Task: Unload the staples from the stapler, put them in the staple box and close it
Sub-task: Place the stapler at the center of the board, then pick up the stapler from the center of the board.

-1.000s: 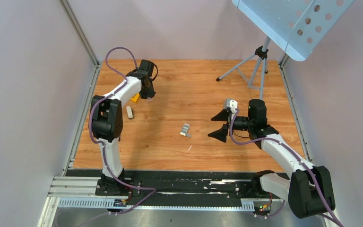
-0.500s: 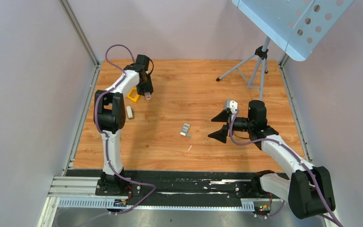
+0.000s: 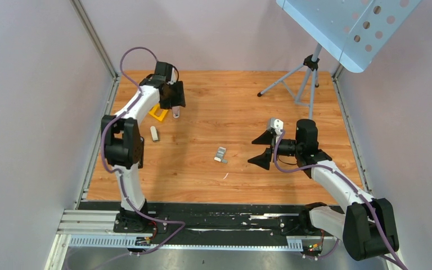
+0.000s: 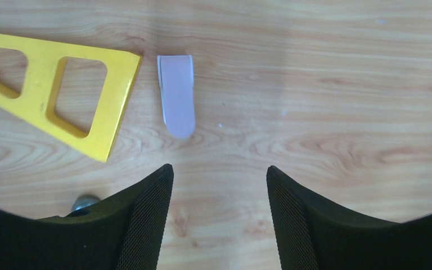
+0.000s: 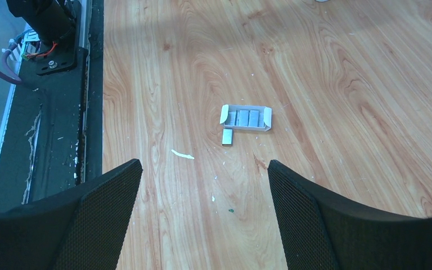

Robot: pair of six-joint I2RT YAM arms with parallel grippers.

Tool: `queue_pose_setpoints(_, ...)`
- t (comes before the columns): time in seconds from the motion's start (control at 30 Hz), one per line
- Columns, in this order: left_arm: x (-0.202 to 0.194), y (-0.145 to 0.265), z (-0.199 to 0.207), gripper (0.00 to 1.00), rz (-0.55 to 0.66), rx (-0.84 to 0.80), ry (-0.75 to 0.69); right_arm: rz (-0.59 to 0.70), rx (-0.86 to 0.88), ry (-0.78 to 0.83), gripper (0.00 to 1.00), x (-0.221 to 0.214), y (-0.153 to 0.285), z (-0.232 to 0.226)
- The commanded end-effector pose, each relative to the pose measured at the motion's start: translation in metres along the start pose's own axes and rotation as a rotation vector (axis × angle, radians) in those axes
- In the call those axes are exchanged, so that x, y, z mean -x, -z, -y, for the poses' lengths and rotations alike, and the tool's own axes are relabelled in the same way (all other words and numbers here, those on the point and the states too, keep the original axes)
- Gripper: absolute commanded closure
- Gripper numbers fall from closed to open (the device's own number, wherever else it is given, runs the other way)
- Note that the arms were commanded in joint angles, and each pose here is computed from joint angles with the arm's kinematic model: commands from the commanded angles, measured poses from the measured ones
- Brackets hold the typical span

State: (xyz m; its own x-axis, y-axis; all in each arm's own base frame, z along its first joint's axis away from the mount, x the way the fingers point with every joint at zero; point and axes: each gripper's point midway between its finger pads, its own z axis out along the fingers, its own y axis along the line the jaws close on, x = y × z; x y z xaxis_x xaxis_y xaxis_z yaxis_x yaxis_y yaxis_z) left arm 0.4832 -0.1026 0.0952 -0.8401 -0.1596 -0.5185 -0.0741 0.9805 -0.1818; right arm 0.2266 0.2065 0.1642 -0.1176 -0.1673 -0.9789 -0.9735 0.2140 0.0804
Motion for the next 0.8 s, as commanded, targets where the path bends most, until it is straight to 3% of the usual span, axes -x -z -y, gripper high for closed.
queue_pose_setpoints(0.0,0.044,0.08,0.024,0.35,0.262,-0.151,-0.108,0.013,0.002,0.005,0.13,0.0,0.003,-0.002)
queue_pose_setpoints(0.17,0.025,0.133,0.008,0.32,0.435,-0.137,-0.114,0.013,0.006,0.004,0.13,-0.001,0.003,-0.002)
queue_pose_setpoints(0.27,0.003,0.154,-0.013,0.19,0.506,-0.075,-0.095,0.012,0.009,0.002,0.12,-0.002,0.003,-0.003)
queue_pose_setpoints(0.37,-0.022,0.166,-0.039,0.01,0.549,0.014,-0.047,0.012,0.015,0.001,0.12,-0.003,0.002,-0.004)
queue_pose_setpoints(0.53,-0.059,0.165,-0.065,0.0,0.579,0.058,0.032,0.009,0.017,-0.011,0.12,-0.006,0.002,-0.004)
queue_pose_setpoints(0.77,-0.079,0.13,-0.079,0.01,0.468,0.076,0.109,-0.034,-0.061,-0.061,0.1,-0.014,0.003,0.009)
